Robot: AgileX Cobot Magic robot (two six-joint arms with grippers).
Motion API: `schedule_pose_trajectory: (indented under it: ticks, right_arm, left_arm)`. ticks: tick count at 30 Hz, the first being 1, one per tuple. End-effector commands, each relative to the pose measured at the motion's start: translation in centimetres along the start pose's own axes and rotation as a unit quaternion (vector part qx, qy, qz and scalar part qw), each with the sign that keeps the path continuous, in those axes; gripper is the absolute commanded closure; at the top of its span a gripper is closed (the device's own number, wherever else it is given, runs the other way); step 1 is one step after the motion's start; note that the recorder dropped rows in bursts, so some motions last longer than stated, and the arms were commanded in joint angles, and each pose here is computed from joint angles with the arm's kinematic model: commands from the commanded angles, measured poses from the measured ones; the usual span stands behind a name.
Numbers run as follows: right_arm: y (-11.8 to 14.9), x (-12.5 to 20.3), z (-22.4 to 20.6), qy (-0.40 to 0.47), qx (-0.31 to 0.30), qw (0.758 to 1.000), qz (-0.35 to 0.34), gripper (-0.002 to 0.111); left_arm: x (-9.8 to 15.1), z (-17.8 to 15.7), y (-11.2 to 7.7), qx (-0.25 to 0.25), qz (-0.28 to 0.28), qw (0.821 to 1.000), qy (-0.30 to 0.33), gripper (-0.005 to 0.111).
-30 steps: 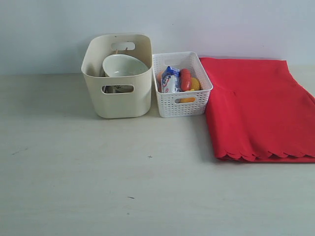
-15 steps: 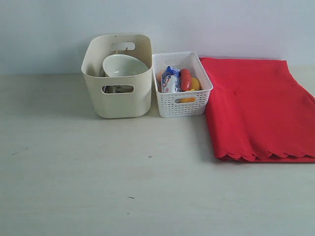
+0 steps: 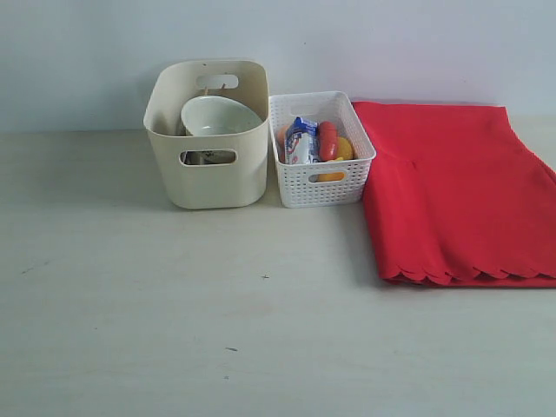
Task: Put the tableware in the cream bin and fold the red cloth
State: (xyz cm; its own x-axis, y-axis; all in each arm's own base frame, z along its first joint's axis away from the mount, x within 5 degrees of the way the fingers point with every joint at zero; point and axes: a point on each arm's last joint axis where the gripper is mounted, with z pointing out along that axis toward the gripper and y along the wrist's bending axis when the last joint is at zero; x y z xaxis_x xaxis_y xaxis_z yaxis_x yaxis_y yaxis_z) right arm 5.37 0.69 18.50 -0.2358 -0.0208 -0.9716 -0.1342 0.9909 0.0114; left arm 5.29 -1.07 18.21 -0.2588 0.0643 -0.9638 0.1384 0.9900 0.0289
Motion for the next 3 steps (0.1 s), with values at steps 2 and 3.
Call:
schedule_pose_trajectory:
  ticks: [2, 3]
  right_arm:
    - [-0.05, -0.04, 0.0, -0.009, 0.004, 1.0, -0.003, 0.108]
    - [-0.05, -0.04, 0.0, -0.009, 0.004, 1.0, -0.003, 0.108]
  left_arm:
    - [0.03, -0.01, 0.02, -0.002, -0.002, 1.0, -0.004, 0.107]
    - [0.03, -0.01, 0.02, -0.002, -0.002, 1.0, -0.004, 0.107]
